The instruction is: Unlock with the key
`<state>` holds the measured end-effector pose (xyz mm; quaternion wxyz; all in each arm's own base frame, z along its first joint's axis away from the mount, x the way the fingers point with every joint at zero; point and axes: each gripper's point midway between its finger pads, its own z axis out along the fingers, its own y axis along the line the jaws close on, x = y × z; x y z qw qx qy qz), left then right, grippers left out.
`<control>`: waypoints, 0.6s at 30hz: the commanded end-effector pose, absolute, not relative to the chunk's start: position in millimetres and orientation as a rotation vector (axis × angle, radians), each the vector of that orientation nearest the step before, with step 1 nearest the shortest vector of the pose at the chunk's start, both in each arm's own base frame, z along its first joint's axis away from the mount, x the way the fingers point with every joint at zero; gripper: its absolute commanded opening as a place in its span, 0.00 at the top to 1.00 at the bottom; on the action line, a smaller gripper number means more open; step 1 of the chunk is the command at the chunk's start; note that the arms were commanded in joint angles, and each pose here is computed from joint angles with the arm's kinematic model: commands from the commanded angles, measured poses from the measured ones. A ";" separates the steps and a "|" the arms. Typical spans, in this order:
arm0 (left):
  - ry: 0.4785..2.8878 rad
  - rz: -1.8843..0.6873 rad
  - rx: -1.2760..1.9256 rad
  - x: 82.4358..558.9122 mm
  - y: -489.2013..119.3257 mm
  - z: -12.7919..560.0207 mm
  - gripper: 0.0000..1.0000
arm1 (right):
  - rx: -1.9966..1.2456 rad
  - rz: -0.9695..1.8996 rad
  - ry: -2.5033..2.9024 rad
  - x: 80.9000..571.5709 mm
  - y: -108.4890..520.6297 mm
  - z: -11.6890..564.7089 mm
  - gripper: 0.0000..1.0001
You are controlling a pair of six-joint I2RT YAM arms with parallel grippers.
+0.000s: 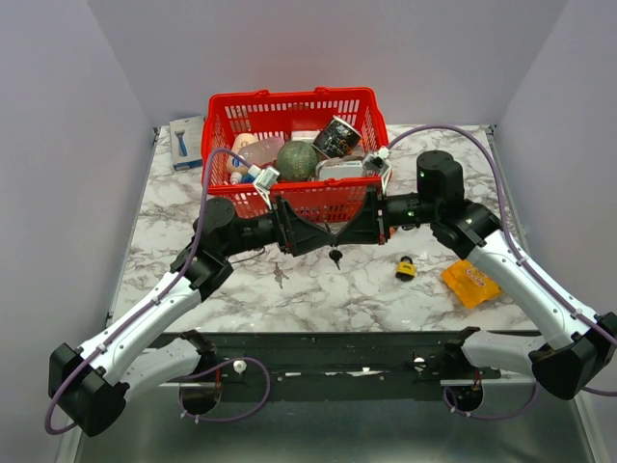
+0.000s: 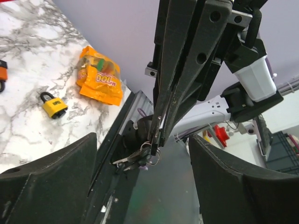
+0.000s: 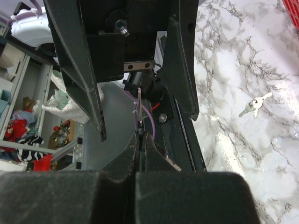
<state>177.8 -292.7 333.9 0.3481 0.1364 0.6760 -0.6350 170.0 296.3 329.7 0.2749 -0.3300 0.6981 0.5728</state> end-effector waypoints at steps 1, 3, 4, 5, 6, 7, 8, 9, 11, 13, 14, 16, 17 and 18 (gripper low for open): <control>1.706 -1.589 0.320 184.3 -286.3 347.8 0.20 | -0.939 1.567 1.885 160.1 295.0 328.2 0.99; 1.704 -1.585 0.315 185.4 -286.1 348.2 0.29 | -0.943 1.575 1.902 158.4 294.4 325.8 0.99; 1.702 -1.582 0.307 186.9 -285.6 349.0 0.32 | -0.947 1.579 1.908 158.1 294.7 324.1 0.99; 1.698 -1.582 0.308 186.1 -285.4 349.9 0.37 | -0.945 1.582 1.919 157.4 294.3 322.6 0.99; 1.702 -1.581 0.305 186.9 -285.3 348.8 0.38 | -0.949 1.586 1.922 157.0 294.4 321.6 0.99; 1.704 -1.576 0.301 187.6 -285.4 347.8 0.38 | -0.950 1.590 1.924 156.7 294.5 321.2 0.99; 1.708 -1.578 0.300 187.6 -285.7 346.6 0.39 | -0.951 1.591 1.929 156.7 294.6 320.4 0.99; 1.703 -1.577 0.300 187.5 -285.4 348.1 0.40 | -0.953 1.595 1.930 156.0 294.5 320.4 0.99; 1.711 -1.582 0.300 188.2 -286.7 345.4 0.42 | -0.954 1.600 1.939 155.9 294.8 318.8 0.99; 1.713 -1.587 0.302 188.7 -287.6 344.9 0.44 | -0.958 1.604 1.946 156.1 295.3 317.6 0.99; 1.713 -1.592 0.308 188.4 -288.4 345.1 0.50 | -0.956 1.605 1.956 156.3 295.4 316.0 0.99; 1.720 -1.601 0.317 187.0 -290.2 343.5 0.57 | -0.956 1.605 1.956 157.0 295.8 316.2 0.99; 1.724 -1.602 0.316 187.0 -290.4 342.8 0.62 | -0.956 1.605 1.954 156.9 296.2 316.9 0.99; 1.727 -1.604 0.321 186.5 -290.8 341.5 0.64 | -0.953 1.605 1.960 157.7 296.2 315.9 0.99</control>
